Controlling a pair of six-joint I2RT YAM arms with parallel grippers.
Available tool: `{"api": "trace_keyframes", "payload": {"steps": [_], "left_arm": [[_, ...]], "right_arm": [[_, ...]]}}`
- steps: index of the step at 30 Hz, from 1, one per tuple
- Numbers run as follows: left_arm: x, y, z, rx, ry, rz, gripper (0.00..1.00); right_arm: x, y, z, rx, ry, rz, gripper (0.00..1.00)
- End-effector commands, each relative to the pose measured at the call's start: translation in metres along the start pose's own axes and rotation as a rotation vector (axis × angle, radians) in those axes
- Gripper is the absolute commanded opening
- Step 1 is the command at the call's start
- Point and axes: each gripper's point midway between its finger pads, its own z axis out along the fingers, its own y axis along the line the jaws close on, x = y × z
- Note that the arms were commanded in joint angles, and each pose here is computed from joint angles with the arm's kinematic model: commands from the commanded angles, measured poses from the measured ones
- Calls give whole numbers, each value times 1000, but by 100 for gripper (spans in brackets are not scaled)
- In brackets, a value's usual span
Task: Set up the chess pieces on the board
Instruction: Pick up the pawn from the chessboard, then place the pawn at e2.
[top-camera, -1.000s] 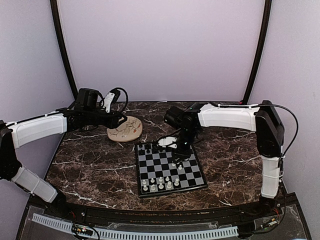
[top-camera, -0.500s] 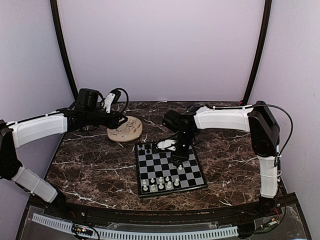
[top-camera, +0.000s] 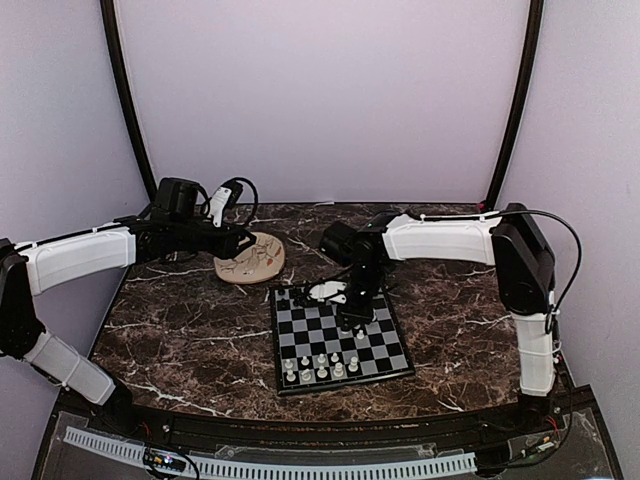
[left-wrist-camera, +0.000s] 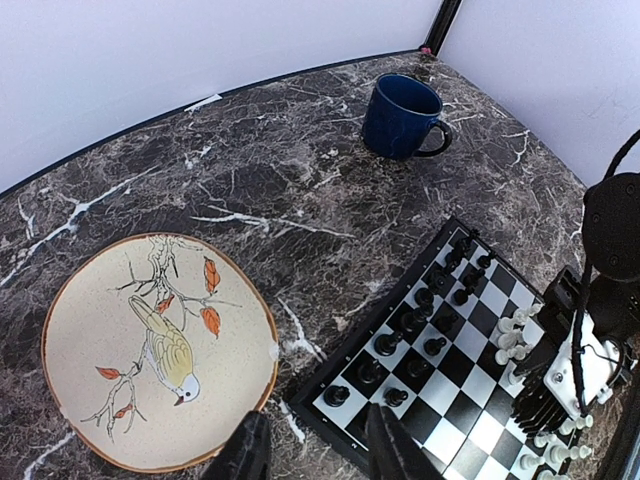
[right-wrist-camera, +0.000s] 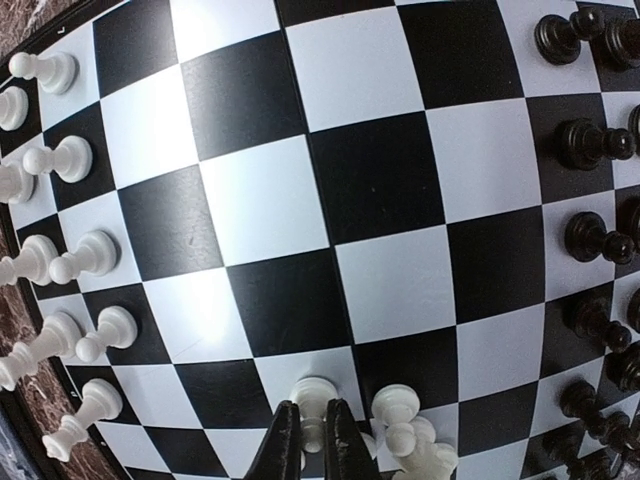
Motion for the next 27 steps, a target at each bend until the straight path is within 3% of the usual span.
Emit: {"api": "trace_keyframes", "payload": {"steps": [1, 27], "left_arm": [[0, -3, -1, 15, 2, 12, 35], [0, -4, 0, 20, 6, 10, 35]], "right_arm": [[-14, 10, -5, -10, -27, -31, 6], [3, 68, -3, -92, 44, -164, 4]]}}
